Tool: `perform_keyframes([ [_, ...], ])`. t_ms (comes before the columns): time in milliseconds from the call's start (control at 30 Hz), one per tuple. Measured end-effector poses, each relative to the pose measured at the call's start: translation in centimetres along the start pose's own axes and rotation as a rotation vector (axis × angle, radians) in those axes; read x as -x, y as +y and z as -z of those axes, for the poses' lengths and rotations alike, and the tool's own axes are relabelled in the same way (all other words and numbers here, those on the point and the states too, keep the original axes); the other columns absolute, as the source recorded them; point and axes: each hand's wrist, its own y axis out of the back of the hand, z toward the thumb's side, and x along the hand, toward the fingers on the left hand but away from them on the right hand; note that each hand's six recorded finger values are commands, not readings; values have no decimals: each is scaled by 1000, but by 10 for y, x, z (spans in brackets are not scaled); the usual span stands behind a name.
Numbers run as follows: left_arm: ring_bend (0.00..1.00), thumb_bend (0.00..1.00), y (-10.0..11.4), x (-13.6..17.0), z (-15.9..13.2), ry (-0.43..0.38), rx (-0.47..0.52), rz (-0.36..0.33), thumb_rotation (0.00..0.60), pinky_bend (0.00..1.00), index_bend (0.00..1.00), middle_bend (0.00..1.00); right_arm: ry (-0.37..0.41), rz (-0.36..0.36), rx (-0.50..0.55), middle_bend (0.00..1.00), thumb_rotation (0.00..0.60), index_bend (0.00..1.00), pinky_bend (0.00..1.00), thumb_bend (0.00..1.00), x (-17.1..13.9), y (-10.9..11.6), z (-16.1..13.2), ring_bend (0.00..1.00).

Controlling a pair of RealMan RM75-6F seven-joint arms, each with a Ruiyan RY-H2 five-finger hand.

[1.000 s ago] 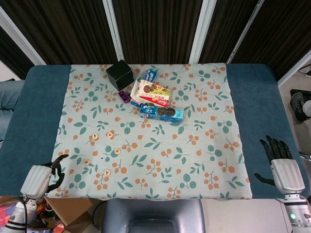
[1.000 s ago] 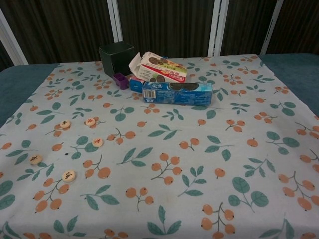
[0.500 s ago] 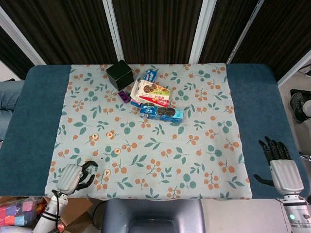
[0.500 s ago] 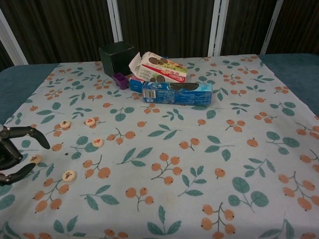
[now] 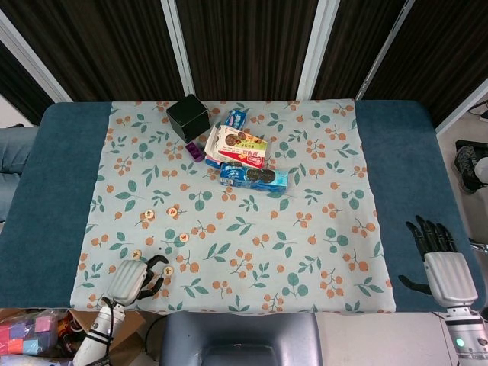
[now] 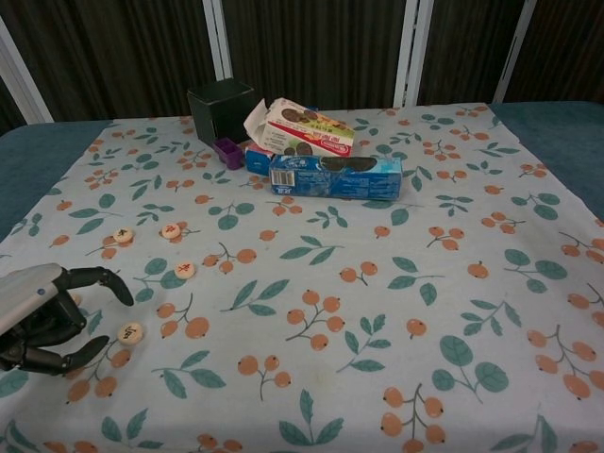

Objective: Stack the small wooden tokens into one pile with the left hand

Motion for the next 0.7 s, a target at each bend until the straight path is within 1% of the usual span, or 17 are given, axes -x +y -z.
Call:
perform_keyframes([
  [133, 1000, 393, -6, -1, 1, 4, -4, 18, 600, 1000, 347, 1000, 4, -6, 6, 0, 600, 0, 0, 148, -1, 0, 0, 0],
  [500, 1000, 392, -12, -6, 6, 16, -29, 11, 600, 1000, 347, 1000, 13, -17, 10, 0, 600, 0, 0, 148, -2, 0, -1, 0],
  [700, 1000, 389, -15, -7, 7, 19, -30, 17, 600, 1000, 400, 1000, 13, -19, 10, 0, 600, 0, 0, 148, -2, -1, -1, 0],
])
